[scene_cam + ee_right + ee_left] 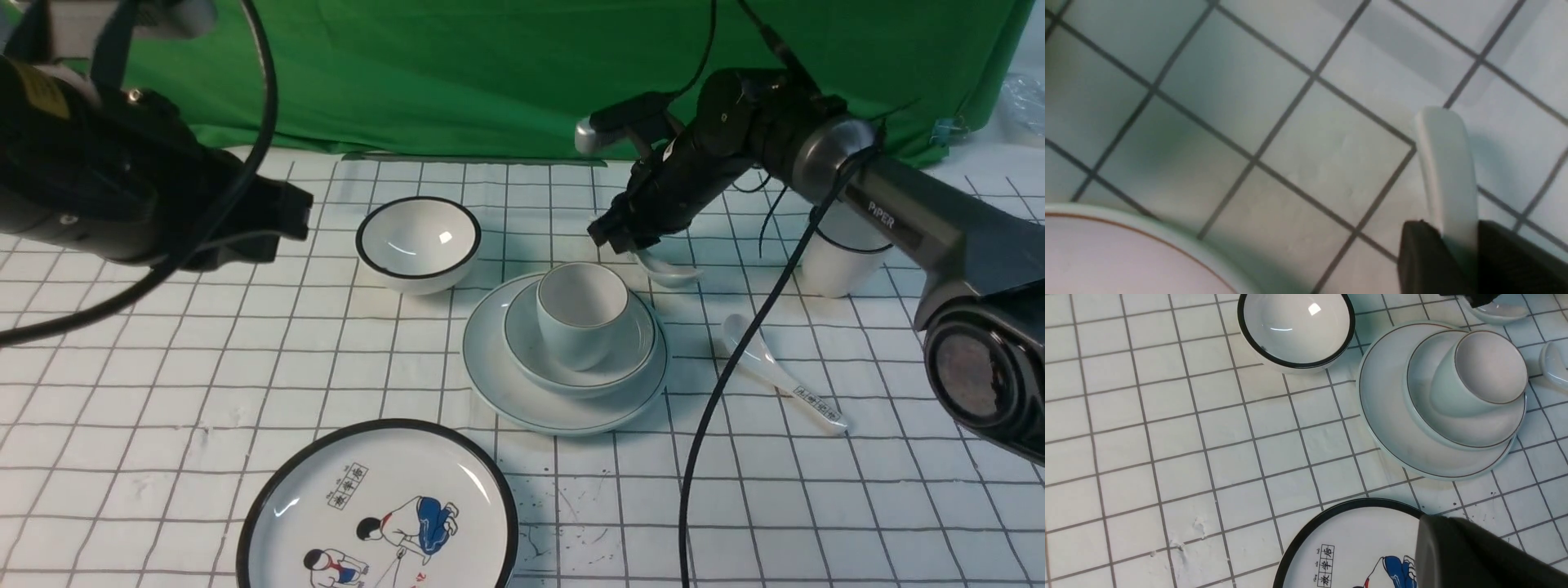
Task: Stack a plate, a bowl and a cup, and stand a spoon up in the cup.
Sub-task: Use the right arm to grab a blue soup spoon, then use the right arm to put the blue soup spoon into the blue teacup in the middle
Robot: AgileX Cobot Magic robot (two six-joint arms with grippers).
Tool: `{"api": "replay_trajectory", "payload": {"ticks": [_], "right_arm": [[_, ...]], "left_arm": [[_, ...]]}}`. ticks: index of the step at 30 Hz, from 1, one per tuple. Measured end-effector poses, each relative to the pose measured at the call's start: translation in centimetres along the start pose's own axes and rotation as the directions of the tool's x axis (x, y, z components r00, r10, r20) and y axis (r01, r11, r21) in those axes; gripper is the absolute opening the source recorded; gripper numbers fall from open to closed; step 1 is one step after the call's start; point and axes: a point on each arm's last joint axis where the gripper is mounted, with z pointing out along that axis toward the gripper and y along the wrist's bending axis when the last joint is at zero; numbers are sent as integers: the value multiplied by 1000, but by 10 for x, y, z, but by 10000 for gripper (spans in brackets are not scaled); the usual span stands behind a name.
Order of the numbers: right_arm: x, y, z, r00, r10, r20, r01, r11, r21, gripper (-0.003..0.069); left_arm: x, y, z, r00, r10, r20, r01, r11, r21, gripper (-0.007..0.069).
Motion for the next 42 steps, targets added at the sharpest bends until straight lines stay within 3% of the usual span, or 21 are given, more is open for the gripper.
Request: {"api": "replay_trajectory", "payload": {"ticks": [3, 8, 10, 14, 22, 23, 24, 29, 37, 42], "right_arm": [[-11, -5, -36, 999, 28, 31, -28, 1000, 9, 167], [-33, -11, -163, 980, 44, 193, -55, 997, 50, 167], [-32, -2, -217, 956, 37, 291, -59, 996, 66, 167], [-12, 24, -255, 900, 33, 435, -62, 997, 52, 167], [59, 91, -197, 611, -15, 791, -100, 990, 96, 167], [71, 99, -184, 588, -34, 808, -19, 998, 56, 167], [74, 108, -178, 571, -30, 821, -87, 992, 96, 167], [78, 132, -141, 549, -25, 835, -62, 996, 71, 167], [77, 137, -105, 574, 67, 816, -111, 994, -3, 167], [83, 138, -80, 586, 53, 809, -101, 995, 8, 167]], "left_arm": [[0, 0, 0, 1000, 0, 4, 0, 1000, 0, 1], [-1, 0, 1, 1000, -2, 16, 2, 1000, 2, 1], [-1, 0, 1, 1000, -6, 15, 6, 1000, 7, 1], [-1, -1, 1, 1000, -8, 16, 8, 1000, 10, 1], [-2, -1, 1, 999, -9, 31, 8, 1000, 11, 1], [-3, -1, 1, 999, -9, 36, 8, 1000, 12, 1], [-3, -1, 1, 999, -9, 39, 8, 1000, 12, 1], [-4, -1, 1, 999, -3, 46, 2, 1000, 12, 1], [-4, -1, 1, 999, -2, 46, 1, 1000, 12, 1], [-4, -1, 1, 999, -2, 46, 1, 1000, 12, 1]]}}
